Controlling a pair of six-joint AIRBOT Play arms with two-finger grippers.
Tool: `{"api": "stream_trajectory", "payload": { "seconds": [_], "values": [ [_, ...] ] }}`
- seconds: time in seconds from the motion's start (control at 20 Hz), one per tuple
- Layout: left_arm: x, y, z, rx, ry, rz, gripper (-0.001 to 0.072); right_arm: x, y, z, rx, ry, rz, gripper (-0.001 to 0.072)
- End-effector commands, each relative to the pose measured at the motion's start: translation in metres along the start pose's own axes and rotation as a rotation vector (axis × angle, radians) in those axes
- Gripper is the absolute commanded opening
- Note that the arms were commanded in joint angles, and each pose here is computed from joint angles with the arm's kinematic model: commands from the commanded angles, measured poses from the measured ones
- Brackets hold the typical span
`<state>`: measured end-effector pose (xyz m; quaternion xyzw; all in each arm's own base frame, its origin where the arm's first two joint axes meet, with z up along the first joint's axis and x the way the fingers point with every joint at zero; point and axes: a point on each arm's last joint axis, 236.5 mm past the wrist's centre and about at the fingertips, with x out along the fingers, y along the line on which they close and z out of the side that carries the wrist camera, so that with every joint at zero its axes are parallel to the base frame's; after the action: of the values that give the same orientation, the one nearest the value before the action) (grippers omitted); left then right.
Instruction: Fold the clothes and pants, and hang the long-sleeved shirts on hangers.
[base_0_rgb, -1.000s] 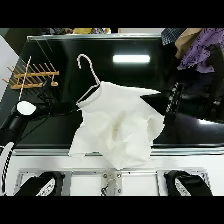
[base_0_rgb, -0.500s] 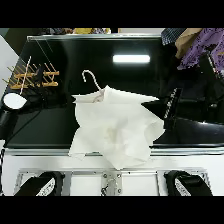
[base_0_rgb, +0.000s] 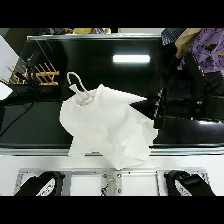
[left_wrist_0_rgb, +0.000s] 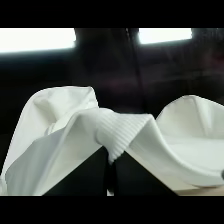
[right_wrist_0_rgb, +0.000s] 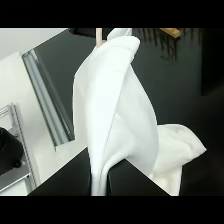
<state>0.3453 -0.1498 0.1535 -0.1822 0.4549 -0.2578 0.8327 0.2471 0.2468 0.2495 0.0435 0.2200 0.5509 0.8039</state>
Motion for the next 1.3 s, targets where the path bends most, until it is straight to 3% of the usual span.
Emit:
{"api": "stream_trajectory", "payload": {
  "seconds": [0.0, 0.05, 0.1, 0.15, 0.2, 0.65, 1.0, 1.25],
  "values": [
    [-0.003, -0.005, -0.008, 0.022, 0.038, -0.012, 0.0027, 0.004, 0.002, 0.007, 0.001, -0.029, 0.013, 0.0013],
    [-0.003, -0.005, -0.009, 0.024, 0.044, -0.013, 0.0028, 0.004, 0.002, 0.007, 0.001, -0.028, 0.013, 0.0013],
    [-0.003, -0.005, -0.011, 0.024, 0.049, -0.014, 0.0145, 0.004, 0.002, 0.007, 0.001, -0.029, 0.013, 0.0013],
    [-0.003, -0.006, -0.011, 0.024, 0.05, -0.014, 0.04, 0.004, 0.002, 0.007, 0.001, -0.028, 0.013, 0.0014],
    [-0.003, -0.005, -0.01, 0.024, 0.048, -0.013, 0.0565, 0.004, 0.002, 0.007, 0.001, -0.028, 0.013, 0.0013],
    [-0.071, 0.013, 0.035, -0.003, -0.158, 0.063, 0.0561, 0.004, 0.002, 0.007, 0.015, -0.031, 0.016, 0.0013],
    [-0.094, -0.006, 0.038, 0.053, -0.172, 0.061, 0.0561, 0.002, 0.002, 0.024, 0.028, -0.094, 0.01, 0.0013],
    [-0.126, -0.032, 0.063, 0.132, -0.27, 0.065, 0.0561, -0.018, -0.025, 0.061, -0.031, -0.211, -0.12, 0.0014]
  ]
}}
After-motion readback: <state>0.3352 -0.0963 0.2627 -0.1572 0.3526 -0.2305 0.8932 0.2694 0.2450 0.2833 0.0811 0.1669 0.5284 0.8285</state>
